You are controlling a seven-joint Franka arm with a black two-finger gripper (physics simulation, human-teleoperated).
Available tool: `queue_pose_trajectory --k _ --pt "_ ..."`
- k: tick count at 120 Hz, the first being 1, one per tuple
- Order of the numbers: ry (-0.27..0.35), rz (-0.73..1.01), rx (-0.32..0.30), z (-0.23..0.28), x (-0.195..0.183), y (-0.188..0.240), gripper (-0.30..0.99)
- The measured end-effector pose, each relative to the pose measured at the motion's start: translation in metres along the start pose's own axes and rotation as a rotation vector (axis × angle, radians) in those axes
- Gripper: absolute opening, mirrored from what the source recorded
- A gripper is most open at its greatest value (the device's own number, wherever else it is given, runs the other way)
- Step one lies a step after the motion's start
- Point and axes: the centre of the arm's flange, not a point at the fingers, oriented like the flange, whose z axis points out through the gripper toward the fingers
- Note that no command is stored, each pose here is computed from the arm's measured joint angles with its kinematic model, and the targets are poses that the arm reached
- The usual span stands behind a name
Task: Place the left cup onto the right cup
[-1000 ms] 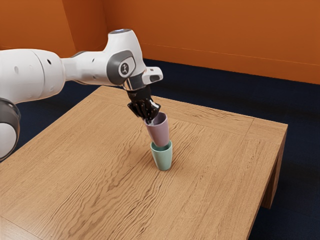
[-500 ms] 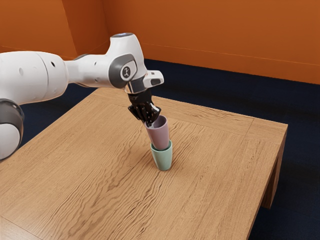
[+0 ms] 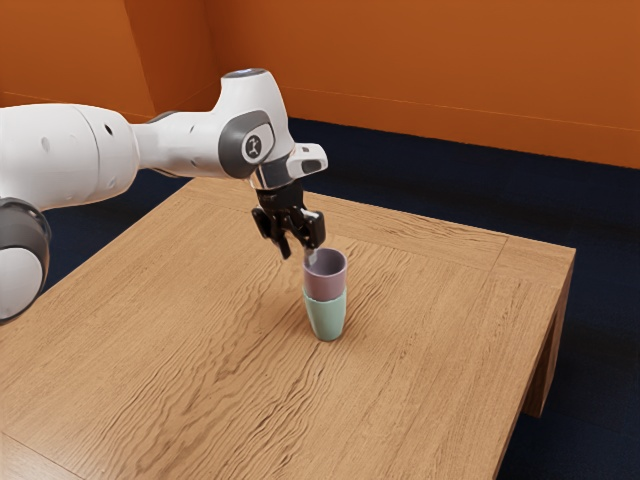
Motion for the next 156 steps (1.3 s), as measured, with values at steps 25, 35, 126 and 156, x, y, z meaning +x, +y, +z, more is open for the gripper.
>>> queue_pose_trajectory --k 25,35,126,156 --pt "0.015 0.004 -0.003 -0.012 -0.001 0.001 0.60" --pt "0.028 0.008 -0.006 -0.022 -0.003 0.003 0.63" --pt "0.069 0.032 0.064 -0.139 -0.055 -0.026 0.69" --pt "0.088 0.063 0.070 -0.170 -0.069 -0.032 0.69"
